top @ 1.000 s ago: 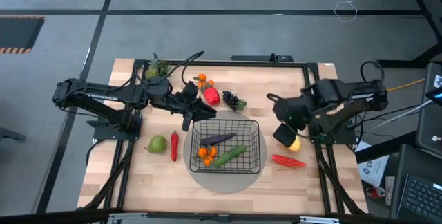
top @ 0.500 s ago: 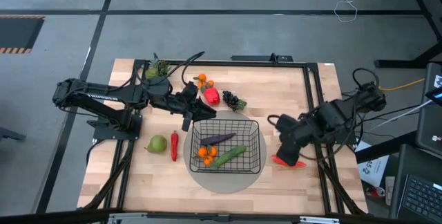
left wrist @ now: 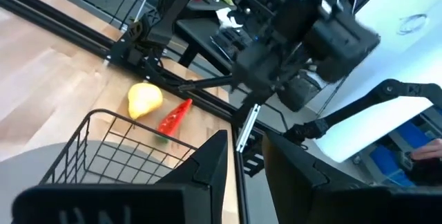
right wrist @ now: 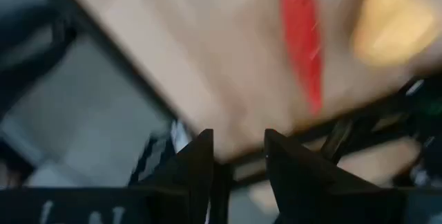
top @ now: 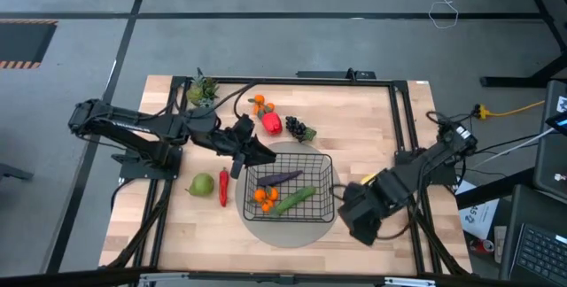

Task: Build produce basket
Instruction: Put the green watermelon slice into the black wire basket

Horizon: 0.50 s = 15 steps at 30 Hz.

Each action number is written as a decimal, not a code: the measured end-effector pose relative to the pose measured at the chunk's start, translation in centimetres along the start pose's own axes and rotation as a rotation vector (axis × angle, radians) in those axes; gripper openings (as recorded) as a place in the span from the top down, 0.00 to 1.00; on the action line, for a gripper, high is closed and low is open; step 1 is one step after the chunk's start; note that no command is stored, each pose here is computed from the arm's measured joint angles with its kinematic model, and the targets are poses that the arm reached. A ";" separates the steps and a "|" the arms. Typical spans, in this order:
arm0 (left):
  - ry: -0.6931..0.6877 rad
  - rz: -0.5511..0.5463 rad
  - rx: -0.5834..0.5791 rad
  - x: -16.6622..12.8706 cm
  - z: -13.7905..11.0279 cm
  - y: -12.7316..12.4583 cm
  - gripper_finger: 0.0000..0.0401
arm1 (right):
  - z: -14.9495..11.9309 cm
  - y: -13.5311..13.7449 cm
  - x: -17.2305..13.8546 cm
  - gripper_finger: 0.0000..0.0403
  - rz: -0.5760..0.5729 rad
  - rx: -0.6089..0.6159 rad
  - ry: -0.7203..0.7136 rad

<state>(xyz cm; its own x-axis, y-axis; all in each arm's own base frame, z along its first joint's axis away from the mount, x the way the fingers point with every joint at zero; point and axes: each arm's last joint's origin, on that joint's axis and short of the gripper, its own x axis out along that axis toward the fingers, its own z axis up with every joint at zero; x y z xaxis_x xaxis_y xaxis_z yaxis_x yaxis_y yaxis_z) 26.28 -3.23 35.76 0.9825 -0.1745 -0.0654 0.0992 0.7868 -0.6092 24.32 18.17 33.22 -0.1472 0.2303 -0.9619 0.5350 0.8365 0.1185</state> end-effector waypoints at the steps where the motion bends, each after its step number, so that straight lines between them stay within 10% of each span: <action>1: 0.000 0.000 0.001 0.0 -0.1 -0.1 0.78 | -0.3 0.3 0.3 0.67 0.008 -0.016 0.049; 15: 0.044 -0.069 0.003 -0.6 -0.6 -1.4 0.78 | -9.0 0.3 0.2 0.67 -0.015 -0.210 -0.035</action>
<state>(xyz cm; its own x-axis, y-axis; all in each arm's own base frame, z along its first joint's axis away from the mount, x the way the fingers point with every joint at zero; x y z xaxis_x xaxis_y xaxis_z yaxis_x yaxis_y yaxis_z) 25.41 -4.60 36.18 0.9655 -0.2540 -0.0583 0.1666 0.7736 -0.6114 16.93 22.93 35.28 -0.1231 0.2026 -0.9715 0.3470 0.9259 0.1491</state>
